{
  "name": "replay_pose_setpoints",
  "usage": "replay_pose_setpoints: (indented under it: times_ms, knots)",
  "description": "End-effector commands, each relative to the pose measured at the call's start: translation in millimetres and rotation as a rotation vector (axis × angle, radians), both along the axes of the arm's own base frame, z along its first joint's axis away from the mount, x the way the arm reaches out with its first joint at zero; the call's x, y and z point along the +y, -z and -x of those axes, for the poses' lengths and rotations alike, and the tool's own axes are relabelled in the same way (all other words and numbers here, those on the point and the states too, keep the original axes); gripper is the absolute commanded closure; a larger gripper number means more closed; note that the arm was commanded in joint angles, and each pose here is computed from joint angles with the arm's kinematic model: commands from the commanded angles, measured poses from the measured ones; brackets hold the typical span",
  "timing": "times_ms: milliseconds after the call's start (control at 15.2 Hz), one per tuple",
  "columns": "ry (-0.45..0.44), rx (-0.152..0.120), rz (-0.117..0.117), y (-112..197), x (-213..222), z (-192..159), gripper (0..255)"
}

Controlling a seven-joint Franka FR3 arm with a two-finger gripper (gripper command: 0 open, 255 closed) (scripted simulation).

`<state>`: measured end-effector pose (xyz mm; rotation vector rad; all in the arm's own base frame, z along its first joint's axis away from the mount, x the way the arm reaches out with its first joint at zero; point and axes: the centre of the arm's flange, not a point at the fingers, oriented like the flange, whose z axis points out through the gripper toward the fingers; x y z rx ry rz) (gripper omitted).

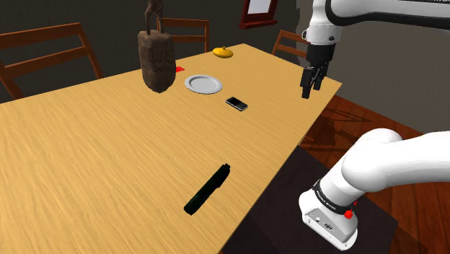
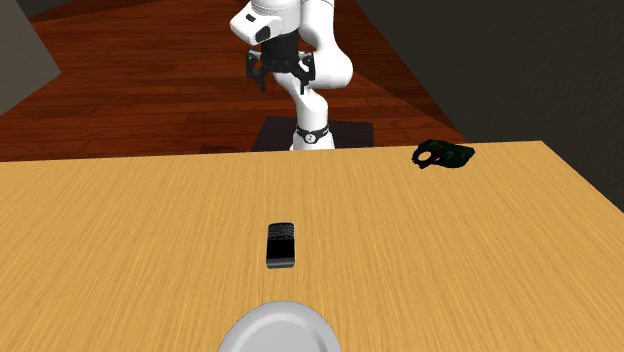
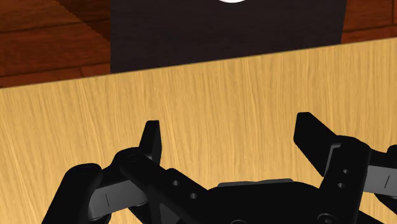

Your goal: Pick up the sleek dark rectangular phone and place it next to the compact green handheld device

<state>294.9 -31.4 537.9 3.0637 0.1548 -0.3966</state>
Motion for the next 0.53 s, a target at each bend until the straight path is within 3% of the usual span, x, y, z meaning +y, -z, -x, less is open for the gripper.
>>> replay_pose_setpoints:
  times_ms: [0,462]
  knots:
    - [0.000,0.000,0.000,0.0,0.0,0.0,0]
    - [-0.060,-0.055,-0.038,50.1,-2.4,-67.4,0]
